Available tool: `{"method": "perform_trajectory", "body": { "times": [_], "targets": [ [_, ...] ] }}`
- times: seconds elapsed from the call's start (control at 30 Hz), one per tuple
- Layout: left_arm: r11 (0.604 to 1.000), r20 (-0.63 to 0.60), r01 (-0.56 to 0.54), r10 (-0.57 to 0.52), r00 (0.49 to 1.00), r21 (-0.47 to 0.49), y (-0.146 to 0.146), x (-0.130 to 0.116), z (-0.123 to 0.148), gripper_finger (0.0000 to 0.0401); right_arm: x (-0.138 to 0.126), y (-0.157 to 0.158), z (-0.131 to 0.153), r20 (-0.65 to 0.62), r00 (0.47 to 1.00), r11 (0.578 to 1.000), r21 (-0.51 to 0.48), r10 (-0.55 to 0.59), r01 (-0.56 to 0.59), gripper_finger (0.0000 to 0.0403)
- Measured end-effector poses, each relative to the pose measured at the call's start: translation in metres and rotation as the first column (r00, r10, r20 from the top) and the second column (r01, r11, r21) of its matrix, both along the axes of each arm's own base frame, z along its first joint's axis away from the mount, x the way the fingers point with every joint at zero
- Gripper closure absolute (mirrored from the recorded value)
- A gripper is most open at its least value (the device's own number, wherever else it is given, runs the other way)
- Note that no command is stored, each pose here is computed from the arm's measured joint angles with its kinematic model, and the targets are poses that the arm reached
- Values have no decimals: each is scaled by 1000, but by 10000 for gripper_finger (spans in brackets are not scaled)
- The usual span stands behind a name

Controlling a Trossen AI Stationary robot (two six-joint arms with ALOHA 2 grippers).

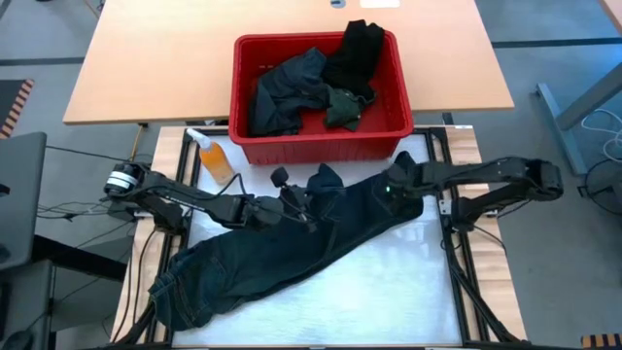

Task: Fold Laundry from Bin
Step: Fold the dark blue jeans

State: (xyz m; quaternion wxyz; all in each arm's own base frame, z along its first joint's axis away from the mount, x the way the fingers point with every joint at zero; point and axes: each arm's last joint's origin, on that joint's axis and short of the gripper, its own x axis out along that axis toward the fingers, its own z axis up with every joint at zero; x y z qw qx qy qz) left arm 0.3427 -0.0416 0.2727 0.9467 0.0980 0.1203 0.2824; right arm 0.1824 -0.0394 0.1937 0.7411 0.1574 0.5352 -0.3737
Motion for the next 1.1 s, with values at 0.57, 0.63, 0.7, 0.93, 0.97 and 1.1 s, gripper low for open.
{"method": "perform_trajectory", "body": {
  "times": [0.57,0.63,0.7,0.93,0.97,1.1],
  "targets": [
    [1000,13,21,-21,1000,-15,4,1,1,401,7,34,-18,-216,918,936,-42,332,-349,233],
    [999,13,33,-33,999,-17,3,1,1,401,11,34,-27,-267,905,936,-25,332,-351,233],
    [999,13,36,-36,999,-17,2,1,1,401,14,34,-38,-324,888,937,-13,326,-349,232],
    [999,12,44,-44,999,-19,2,1,1,401,19,28,-67,-554,816,951,-131,163,-279,238],
    [999,12,49,-49,999,-20,2,2,1,401,20,25,-70,-574,807,953,-145,138,-266,244],
    [998,11,51,-51,999,-20,2,2,1,401,23,16,-76,-602,793,957,-169,90,-237,315]
  ]
}}
